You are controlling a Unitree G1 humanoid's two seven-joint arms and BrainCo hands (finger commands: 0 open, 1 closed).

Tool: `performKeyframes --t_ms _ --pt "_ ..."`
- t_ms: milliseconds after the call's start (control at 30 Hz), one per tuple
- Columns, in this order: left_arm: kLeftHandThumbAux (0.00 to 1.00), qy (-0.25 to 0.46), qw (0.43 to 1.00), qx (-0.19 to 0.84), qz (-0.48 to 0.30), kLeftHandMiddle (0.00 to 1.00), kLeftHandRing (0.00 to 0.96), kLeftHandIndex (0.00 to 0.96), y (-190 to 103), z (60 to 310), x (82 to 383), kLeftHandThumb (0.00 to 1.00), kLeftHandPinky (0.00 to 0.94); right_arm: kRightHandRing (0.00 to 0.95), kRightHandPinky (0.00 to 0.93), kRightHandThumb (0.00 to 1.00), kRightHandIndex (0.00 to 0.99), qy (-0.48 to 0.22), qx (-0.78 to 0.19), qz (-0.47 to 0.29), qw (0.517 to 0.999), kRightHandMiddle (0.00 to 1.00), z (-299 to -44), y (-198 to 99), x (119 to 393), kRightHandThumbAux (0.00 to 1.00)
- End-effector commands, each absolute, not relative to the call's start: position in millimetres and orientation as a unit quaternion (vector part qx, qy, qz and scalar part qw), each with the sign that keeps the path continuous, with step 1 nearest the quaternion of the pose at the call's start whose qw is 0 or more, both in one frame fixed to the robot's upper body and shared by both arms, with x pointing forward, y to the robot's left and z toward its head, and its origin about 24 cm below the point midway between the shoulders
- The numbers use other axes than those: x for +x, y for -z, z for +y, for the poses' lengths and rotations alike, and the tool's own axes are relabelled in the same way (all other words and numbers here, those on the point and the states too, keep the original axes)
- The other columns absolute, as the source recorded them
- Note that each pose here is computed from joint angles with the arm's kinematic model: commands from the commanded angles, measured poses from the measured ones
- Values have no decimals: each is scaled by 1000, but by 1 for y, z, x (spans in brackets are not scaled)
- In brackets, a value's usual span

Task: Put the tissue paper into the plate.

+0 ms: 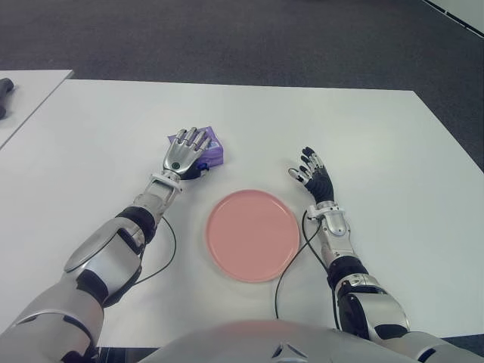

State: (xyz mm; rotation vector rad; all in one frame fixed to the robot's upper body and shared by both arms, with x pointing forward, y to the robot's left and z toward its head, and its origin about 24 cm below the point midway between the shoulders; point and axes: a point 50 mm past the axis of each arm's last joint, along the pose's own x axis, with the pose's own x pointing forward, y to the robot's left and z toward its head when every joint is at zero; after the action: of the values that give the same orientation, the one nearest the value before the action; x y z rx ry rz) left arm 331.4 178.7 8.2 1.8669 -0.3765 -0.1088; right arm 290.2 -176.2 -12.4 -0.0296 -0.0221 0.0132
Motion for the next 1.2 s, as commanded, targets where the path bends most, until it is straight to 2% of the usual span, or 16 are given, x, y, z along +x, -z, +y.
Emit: performKeyframes --t_ms 33,133,233,333,533,733,1200 --pt "445 59 586 793 -157 440 473 191 6 179 321 74 550 0 0 0 0 15 0 63 998 0 -182 44 268 687" --pt "508 55 590 788 -164 588 594 337 6 179 320 148 658 0 0 0 0 20 1 59 998 0 -182 44 267 683" --pt "636 52 600 780 -169 679 677 404 5 179 319 524 738 0 0 0 0 24 -4 54 998 0 -183 43 267 680" --pt "675 51 610 773 -169 737 733 431 5 179 319 659 788 0 0 0 0 26 -11 48 998 0 -183 43 267 675" --pt "694 55 630 762 -140 804 797 442 7 178 321 730 820 0 0 50 0 26 -6 41 999 0 -181 42 267 657" --pt "699 53 638 754 -147 841 837 442 0 166 328 742 829 0 0 86 0 29 3 38 999 0 -182 42 266 665" --pt "700 68 646 745 -151 854 849 441 -1 168 328 747 816 0 0 77 0 27 14 24 999 0 -183 40 267 684"
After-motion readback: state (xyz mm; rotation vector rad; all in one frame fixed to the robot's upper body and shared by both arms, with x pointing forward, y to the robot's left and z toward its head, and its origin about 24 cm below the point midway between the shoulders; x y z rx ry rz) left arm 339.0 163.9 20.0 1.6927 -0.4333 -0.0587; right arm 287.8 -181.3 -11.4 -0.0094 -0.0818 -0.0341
